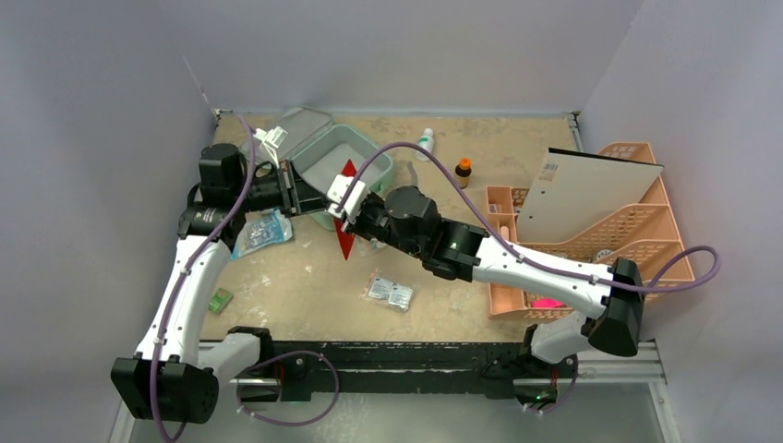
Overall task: Organize the medicine kit
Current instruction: Zip the medicine pouch.
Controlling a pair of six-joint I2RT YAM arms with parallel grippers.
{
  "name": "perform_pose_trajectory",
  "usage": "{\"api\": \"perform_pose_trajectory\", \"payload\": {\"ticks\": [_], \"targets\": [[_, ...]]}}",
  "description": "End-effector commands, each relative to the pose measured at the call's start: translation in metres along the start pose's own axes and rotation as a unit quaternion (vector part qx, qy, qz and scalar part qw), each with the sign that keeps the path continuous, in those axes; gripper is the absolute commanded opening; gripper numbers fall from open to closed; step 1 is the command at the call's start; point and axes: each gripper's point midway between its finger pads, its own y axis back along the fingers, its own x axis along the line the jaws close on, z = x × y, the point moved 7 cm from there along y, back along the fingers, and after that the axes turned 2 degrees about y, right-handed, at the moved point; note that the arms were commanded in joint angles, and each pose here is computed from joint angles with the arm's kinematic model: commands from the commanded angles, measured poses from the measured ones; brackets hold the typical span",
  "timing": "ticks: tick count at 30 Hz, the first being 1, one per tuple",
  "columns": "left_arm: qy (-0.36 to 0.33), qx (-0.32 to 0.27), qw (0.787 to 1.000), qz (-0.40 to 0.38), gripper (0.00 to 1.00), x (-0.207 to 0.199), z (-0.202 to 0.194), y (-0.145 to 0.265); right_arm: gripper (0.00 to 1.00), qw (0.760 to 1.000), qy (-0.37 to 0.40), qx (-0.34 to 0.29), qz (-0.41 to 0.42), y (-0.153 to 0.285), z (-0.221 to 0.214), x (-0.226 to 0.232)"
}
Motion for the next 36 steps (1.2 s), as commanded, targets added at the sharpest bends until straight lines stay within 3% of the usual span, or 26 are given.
{"api": "perform_pose_trajectory", "payload": {"ticks": [1, 5, 13, 19, 26, 31, 34, 36], "targets": [[-0.036, -0.001, 0.999, -0.021, 0.00, -0.014, 0.006, 0.004, 0.21, 1.000, -0.001, 0.005, -0.016, -0.005, -0.001, -0.001], [-0.043, 0.006, 0.999, -0.026, 0.00, -0.013, 0.004, 0.004, 0.27, 0.998, -0.040, 0.009, 0.043, 0.002, -0.005, 0.014], [-0.064, 0.017, 0.997, -0.038, 0.00, -0.015, 0.002, 0.006, 0.28, 0.993, -0.058, 0.049, 0.091, 0.001, -0.013, 0.027], [-0.080, 0.023, 0.995, -0.051, 0.00, -0.019, -0.002, 0.008, 0.31, 0.994, -0.058, 0.046, 0.082, 0.000, -0.015, 0.026], [-0.095, 0.025, 0.994, -0.054, 0.00, -0.020, -0.005, 0.010, 0.25, 0.996, -0.066, 0.016, 0.052, -0.002, -0.006, 0.019], [-0.086, 0.026, 0.995, -0.047, 0.00, -0.018, -0.005, 0.009, 0.29, 0.997, -0.071, 0.004, 0.035, -0.003, -0.003, 0.016], [-0.083, 0.028, 0.995, -0.047, 0.00, -0.017, -0.005, 0.009, 0.23, 0.997, -0.067, 0.000, 0.028, -0.004, -0.003, 0.014], [-0.084, 0.028, 0.995, -0.046, 0.00, -0.017, -0.005, 0.009, 0.13, 0.998, -0.065, -0.005, 0.026, -0.003, -0.003, 0.013]]}}
